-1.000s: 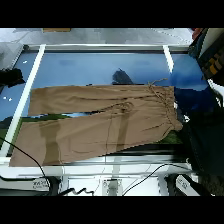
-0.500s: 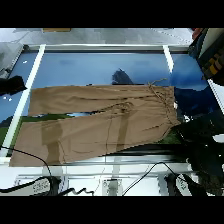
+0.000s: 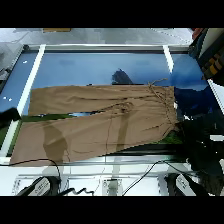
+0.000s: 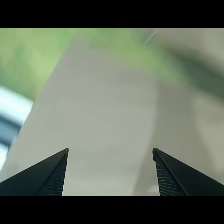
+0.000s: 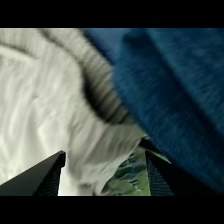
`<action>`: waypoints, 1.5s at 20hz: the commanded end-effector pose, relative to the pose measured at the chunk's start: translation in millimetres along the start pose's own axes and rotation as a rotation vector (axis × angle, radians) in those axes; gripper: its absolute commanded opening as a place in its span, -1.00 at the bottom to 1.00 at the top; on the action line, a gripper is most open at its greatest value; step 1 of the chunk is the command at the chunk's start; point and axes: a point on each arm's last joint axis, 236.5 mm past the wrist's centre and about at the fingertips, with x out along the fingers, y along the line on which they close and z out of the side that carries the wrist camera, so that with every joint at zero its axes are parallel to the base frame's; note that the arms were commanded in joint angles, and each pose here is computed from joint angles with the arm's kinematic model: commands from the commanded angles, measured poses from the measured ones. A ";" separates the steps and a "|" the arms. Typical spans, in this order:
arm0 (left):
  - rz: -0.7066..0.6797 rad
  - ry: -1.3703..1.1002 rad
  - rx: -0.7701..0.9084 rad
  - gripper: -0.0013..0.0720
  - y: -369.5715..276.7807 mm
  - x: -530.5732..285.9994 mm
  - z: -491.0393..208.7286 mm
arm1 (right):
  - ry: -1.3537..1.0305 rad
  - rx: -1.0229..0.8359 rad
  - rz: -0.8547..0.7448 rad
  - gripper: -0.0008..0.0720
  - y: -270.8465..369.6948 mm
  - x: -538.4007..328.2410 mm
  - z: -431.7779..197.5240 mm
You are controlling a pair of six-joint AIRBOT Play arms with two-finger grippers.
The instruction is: Fold the clothes and pants, and hang the long-sleeved shirts on hangers.
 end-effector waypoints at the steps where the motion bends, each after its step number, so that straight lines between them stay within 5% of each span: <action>1: 0.074 0.205 -0.147 0.67 41.2 11.2 -67.1 | 0.040 0.020 -0.033 0.08 -14.4 14.4 -5.4; 6: 0.102 0.185 -0.276 0.66 78.6 -4.2 -79.4 | 0.044 -0.064 -0.033 -0.88 -14.7 15.4 -5.1; 19: 0.036 0.244 -0.550 0.66 118.2 48.2 -155.4 | 0.048 -0.077 -0.032 -0.88 -14.7 15.4 -5.8; 22: -0.008 0.203 -0.530 0.41 109.1 74.5 -153.9 | 0.047 -0.077 -0.032 -0.88 -14.7 15.4 -5.7; 24: -0.039 0.185 -0.544 0.53 104.5 85.7 -148.8 | 0.047 -0.077 -0.032 -0.88 -14.6 15.3 -5.8; 25: -0.039 0.188 -0.546 0.76 105.5 89.1 -148.7 | 0.048 -0.077 -0.032 -0.88 -14.6 15.3 -5.9; 30: -0.044 0.217 -0.555 0.78 108.5 107.3 -151.8 | 0.052 -0.076 -0.031 -0.88 -14.4 15.3 -6.9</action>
